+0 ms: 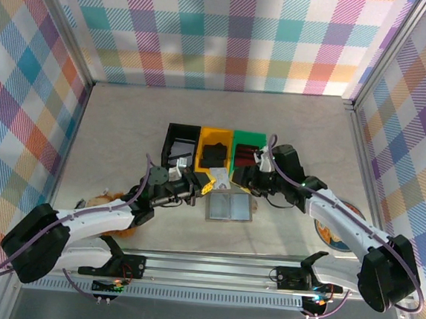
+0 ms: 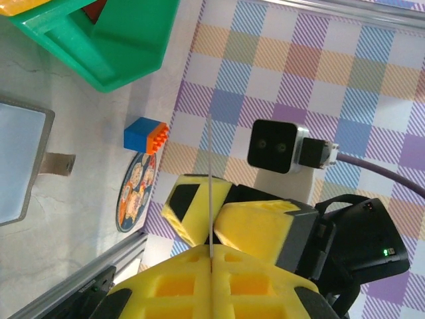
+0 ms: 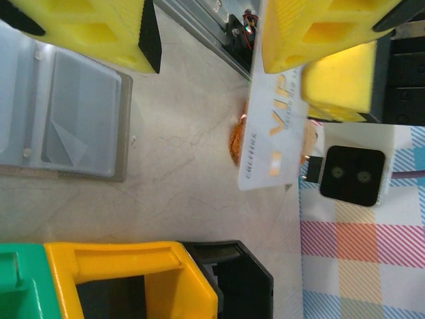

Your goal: Take the credit cards out of the card holder

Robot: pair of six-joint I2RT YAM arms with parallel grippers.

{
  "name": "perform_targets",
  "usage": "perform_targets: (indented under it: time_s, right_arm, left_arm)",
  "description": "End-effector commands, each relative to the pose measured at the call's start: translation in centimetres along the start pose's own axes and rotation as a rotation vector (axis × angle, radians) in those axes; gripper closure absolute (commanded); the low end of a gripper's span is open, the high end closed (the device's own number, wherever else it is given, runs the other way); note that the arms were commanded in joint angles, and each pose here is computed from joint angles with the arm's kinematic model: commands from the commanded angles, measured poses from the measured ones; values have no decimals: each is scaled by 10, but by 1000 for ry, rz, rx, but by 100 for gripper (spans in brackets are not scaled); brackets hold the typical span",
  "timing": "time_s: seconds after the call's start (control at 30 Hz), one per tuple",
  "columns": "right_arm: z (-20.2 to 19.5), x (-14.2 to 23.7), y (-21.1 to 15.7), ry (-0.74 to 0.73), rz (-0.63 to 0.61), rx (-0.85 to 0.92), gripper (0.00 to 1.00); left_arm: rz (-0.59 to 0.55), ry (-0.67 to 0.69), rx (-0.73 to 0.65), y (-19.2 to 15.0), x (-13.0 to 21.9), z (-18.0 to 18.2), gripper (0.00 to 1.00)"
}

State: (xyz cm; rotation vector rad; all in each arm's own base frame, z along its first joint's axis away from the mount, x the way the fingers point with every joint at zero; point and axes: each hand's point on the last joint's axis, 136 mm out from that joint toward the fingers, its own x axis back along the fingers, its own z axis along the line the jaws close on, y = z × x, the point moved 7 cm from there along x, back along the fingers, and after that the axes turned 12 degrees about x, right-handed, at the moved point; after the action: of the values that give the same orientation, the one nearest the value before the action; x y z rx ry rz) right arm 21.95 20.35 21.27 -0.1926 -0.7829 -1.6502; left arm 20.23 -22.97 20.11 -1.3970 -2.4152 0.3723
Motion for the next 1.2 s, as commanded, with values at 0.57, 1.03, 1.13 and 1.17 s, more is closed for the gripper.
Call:
perform_targets:
  time_s: [0.57, 1.03, 1.13, 1.17]
  right_arm:
    - [16, 0, 9, 112, 29, 115, 57]
    - [-11, -3, 4, 61, 77, 103, 57]
    - [-13, -8, 5, 101, 94, 92, 57]
    - [-11, -9, 6, 120, 96, 92, 58]
  left_arm:
    - [164, -220, 46, -1, -8, -1, 100]
    - [179, -255, -9, -8, -1, -9, 100]
    - [186, -264, -18, -10, -1, -12, 100]
    - [188, -264, -19, -11, -1, -12, 100]
